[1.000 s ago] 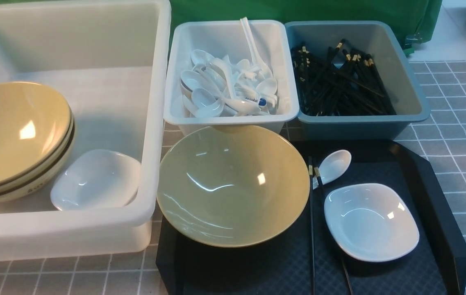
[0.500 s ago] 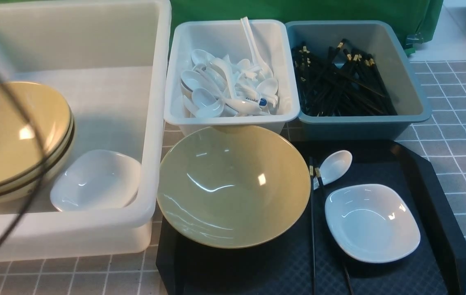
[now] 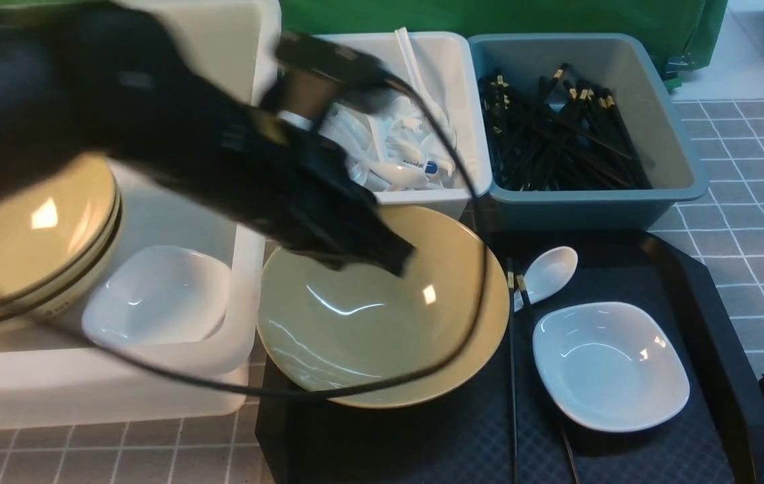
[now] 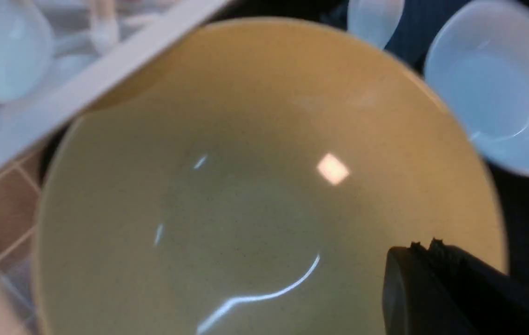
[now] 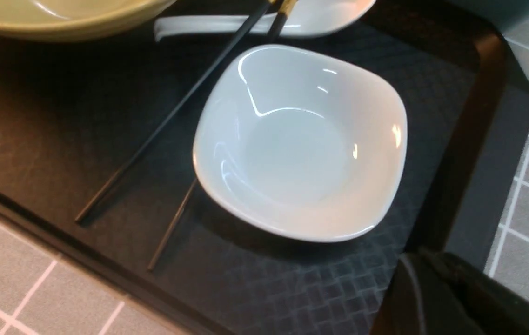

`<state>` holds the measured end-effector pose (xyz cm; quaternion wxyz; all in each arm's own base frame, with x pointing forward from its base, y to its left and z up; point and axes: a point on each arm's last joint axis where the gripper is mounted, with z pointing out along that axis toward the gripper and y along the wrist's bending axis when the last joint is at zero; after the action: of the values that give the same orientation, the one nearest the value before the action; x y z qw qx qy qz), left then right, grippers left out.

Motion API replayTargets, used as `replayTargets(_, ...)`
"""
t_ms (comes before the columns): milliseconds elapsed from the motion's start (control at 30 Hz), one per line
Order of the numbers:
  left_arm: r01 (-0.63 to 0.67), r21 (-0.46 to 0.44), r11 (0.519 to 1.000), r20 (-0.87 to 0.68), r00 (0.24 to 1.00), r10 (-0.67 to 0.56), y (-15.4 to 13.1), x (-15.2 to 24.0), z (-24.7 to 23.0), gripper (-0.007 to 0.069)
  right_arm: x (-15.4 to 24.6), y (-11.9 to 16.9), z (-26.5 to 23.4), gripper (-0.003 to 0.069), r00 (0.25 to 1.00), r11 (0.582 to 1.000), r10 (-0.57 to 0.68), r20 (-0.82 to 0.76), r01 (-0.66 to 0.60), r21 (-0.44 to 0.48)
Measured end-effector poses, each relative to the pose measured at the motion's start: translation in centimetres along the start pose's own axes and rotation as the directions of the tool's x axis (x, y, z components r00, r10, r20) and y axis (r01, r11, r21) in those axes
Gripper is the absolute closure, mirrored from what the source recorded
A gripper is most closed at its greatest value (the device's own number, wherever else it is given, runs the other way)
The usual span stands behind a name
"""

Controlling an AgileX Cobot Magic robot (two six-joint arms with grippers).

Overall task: On grey table put chopsticks spoon bowls plates into blue grey white boxes.
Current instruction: 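Grasp the large bowl on the tray by its rim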

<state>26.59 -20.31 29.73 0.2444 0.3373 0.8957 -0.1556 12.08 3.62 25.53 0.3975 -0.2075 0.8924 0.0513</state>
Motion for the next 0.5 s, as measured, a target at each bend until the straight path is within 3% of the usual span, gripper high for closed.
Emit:
replayTargets(100, -0.042, -0.019, 0.999, -0.149, 0.988, 0.039, -0.5, -0.5, 5.4, 0.0634, 0.0, 0.0, 0.0, 0.0623, 1.0, 1.0, 0.004, 0.0, -0.004, 0.0)
replayTargets(267, -0.083, -0.024, 0.996, -0.271, 0.96, 0.073, -1.6, 0.2, 10.0, 0.0634, 0.0, 0.0, 0.0, 0.0623, 1.0, 1.0, 0.005, -0.003, -0.005, -0.002)
replayTargets(433, -0.092, 0.058, 0.994, -0.317, 0.942, 0.106, -4.3, 0.9, 11.6, 0.0633, 0.0, 0.0, 0.0, 0.0623, 1.0, 1.0, 0.005, -0.003, -0.005, -0.002)
replayTargets(500, -0.079, 0.133, 0.988, -0.291, 0.95, 0.115, -5.6, 0.4, 11.3, 0.0633, 0.0, 0.0, 0.0, 0.0623, 1.0, 1.0, 0.006, -0.003, -0.006, -0.002)
